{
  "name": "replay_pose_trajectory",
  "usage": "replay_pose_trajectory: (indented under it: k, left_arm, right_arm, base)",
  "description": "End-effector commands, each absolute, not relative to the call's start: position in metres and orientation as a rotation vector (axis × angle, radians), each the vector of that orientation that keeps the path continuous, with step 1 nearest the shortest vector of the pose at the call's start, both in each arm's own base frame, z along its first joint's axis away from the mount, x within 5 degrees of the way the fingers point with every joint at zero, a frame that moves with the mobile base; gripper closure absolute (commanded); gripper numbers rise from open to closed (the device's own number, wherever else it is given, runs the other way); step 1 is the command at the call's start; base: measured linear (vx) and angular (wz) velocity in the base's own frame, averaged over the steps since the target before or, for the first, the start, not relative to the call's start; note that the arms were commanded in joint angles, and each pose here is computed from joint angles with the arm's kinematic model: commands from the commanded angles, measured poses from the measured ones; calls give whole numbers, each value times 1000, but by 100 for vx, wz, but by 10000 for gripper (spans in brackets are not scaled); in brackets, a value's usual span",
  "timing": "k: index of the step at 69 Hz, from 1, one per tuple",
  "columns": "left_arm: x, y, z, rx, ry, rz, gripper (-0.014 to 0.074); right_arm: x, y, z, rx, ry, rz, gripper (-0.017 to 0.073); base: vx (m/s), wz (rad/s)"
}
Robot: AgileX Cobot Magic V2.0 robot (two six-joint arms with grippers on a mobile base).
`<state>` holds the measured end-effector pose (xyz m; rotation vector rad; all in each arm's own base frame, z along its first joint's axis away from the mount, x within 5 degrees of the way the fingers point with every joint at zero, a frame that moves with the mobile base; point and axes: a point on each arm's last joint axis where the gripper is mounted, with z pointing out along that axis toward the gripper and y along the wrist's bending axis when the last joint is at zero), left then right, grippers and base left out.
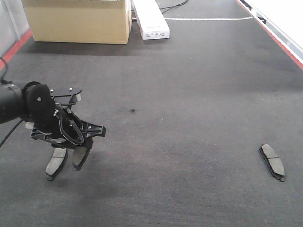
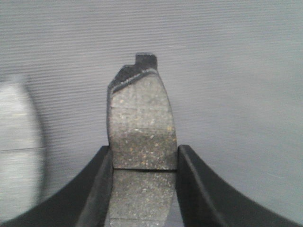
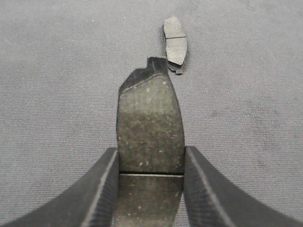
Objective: Move and align brake pads A on conveyor
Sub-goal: 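Lower the left gripper's pad beside the nearer pad on the belt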
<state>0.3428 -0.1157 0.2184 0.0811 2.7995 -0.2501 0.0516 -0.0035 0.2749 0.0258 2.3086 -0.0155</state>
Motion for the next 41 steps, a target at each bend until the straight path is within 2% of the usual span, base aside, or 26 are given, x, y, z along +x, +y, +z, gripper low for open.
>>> replay_pose_trajectory:
  k: [1, 15, 25, 41]
  left_arm:
    - [348, -118, 239, 63, 2739, -262, 600]
    - [354, -125, 228, 70, 2803, -241, 600]
    - [355, -123, 217, 43, 2857, -153, 600]
    - [358, -123, 212, 0, 2858, -145, 600]
  right_arm:
    - [56, -4, 289, 24, 2211, -21, 564]
    - [56, -4, 289, 24, 2211, -21, 564]
    - [56, -4, 289, 24, 2211, -21, 564]
    - [56, -4, 289, 24, 2211, -21, 564]
  base:
    - [0, 0]
    - [0, 0]
    - [0, 0]
    - [0, 0]
